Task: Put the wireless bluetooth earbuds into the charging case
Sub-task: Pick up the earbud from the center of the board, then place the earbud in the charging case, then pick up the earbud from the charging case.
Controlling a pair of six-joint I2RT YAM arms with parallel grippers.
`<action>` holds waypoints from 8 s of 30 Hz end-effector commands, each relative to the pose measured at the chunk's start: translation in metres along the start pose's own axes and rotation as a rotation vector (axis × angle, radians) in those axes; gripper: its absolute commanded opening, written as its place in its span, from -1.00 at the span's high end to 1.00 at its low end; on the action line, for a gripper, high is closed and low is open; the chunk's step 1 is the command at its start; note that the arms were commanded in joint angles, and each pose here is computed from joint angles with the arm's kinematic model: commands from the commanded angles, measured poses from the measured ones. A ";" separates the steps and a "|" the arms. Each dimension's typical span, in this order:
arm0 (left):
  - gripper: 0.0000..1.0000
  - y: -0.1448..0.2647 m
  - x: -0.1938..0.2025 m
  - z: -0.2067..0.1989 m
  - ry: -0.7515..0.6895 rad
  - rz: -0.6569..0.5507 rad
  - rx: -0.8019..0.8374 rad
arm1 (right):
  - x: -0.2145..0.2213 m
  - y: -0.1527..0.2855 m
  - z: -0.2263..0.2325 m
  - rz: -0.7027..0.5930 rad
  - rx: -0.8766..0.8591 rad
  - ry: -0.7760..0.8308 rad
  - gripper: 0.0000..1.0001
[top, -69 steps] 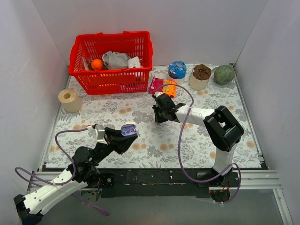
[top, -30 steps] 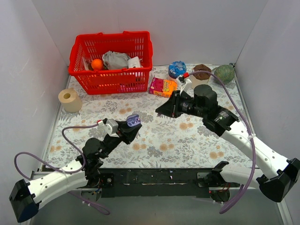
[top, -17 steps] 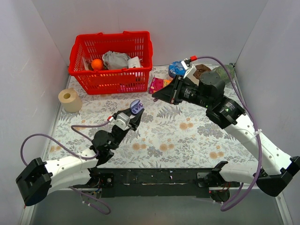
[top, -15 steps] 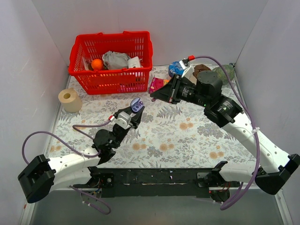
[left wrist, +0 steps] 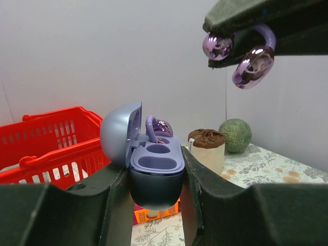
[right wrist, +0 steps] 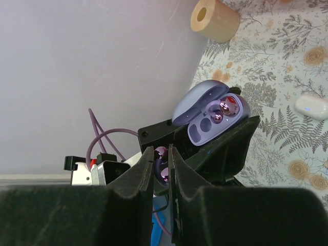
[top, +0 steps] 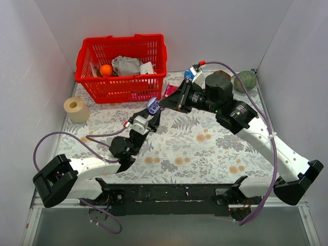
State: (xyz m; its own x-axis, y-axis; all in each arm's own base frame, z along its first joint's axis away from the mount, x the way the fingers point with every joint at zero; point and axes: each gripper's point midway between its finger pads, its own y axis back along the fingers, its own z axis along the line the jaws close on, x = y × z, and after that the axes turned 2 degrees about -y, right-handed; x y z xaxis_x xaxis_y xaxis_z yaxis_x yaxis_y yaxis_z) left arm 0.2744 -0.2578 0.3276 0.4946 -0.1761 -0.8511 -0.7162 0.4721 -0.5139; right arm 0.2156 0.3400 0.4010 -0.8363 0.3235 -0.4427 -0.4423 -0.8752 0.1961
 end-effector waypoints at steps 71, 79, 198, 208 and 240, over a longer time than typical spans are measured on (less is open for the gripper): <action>1.00 0.028 -0.024 -0.071 0.694 0.087 0.285 | 0.016 -0.016 -0.012 0.157 0.026 0.464 0.82; 1.00 0.031 -0.015 -0.076 0.750 0.107 0.287 | 0.006 -0.013 -0.008 0.128 0.062 0.471 0.41; 1.00 0.125 -0.027 -0.103 0.775 0.271 0.646 | 0.113 0.017 -0.056 0.404 0.323 1.020 0.61; 1.00 0.124 -0.028 -0.103 0.789 0.263 0.638 | 0.115 0.019 -0.048 0.395 0.287 0.995 0.97; 1.00 0.014 -0.027 -0.008 0.282 0.046 0.093 | 0.030 0.027 0.027 -0.005 0.283 0.852 0.97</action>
State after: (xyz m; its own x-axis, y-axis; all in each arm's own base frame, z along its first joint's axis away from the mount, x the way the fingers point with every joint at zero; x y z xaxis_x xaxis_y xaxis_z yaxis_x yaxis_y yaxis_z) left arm 0.2257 -0.2677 0.3122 0.1070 -0.4239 -0.8993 -0.6357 0.6664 -0.3898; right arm 0.1523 0.3337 0.3879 -0.3714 -0.2430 -0.8961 -0.5316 -0.7356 0.4198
